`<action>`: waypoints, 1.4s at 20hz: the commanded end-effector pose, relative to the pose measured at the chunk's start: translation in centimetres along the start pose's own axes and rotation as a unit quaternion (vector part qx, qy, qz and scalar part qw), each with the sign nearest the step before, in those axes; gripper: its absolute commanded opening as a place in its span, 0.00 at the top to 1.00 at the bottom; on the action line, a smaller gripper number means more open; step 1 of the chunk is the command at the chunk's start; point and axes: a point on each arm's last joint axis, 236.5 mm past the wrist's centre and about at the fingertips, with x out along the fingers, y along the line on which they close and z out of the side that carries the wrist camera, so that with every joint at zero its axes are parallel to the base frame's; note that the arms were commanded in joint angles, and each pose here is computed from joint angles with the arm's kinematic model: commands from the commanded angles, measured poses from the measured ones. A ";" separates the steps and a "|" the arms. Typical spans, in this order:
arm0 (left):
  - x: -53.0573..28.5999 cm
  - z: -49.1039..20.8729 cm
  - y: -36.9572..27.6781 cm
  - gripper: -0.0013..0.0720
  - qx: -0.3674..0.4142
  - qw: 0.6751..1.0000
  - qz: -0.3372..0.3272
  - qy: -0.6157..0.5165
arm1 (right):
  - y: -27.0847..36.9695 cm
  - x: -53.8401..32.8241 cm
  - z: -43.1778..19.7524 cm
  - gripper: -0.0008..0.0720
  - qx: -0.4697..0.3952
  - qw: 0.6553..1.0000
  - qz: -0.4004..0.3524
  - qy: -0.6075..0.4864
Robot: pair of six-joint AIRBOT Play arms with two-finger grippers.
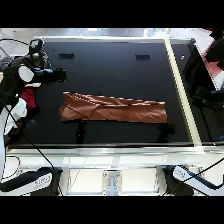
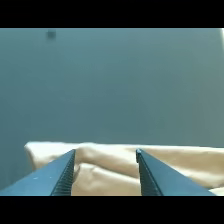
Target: Fold the shirts.
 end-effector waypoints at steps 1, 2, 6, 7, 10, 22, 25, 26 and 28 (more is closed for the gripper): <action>-1.5 2.1 -3.4 0.37 0.052 0.998 -0.027 -0.037 | -2.0 2.2 -2.3 0.40 0.168 0.978 0.127 -0.012; -1.7 2.6 -4.8 0.37 0.065 0.996 -0.037 -0.044 | -1.4 2.9 -3.1 0.44 0.195 0.964 0.181 -0.011; -0.7 2.8 -10.1 0.37 0.129 0.989 -0.062 -0.043 | 1.3 5.3 -8.0 0.14 0.210 0.920 0.310 0.119; 0.1 2.5 -11.7 0.37 0.141 0.987 -0.073 -0.037 | 2.4 5.8 -9.1 0.14 0.193 0.911 0.330 0.153; 3.3 0.6 -15.9 0.37 0.167 0.981 -0.101 -0.004 | 4.8 8.6 -9.7 0.14 0.132 0.917 0.329 0.181; 6.4 -3.4 -17.5 0.37 0.178 0.976 -0.112 0.056 | 6.5 12.4 -11.6 0.15 0.033 0.921 0.285 0.264; 6.4 -3.4 -17.5 0.38 0.178 0.976 -0.113 0.057 | 8.3 12.4 -12.6 0.15 0.005 0.913 0.301 0.274; 6.4 -3.4 -17.5 0.38 0.178 0.976 -0.113 0.057 | 9.0 12.5 -13.0 0.14 -0.005 0.912 0.303 0.278; 6.4 -3.4 -17.5 0.38 0.177 0.976 -0.113 0.057 | 10.3 12.5 -13.9 0.15 -0.031 0.907 0.306 0.287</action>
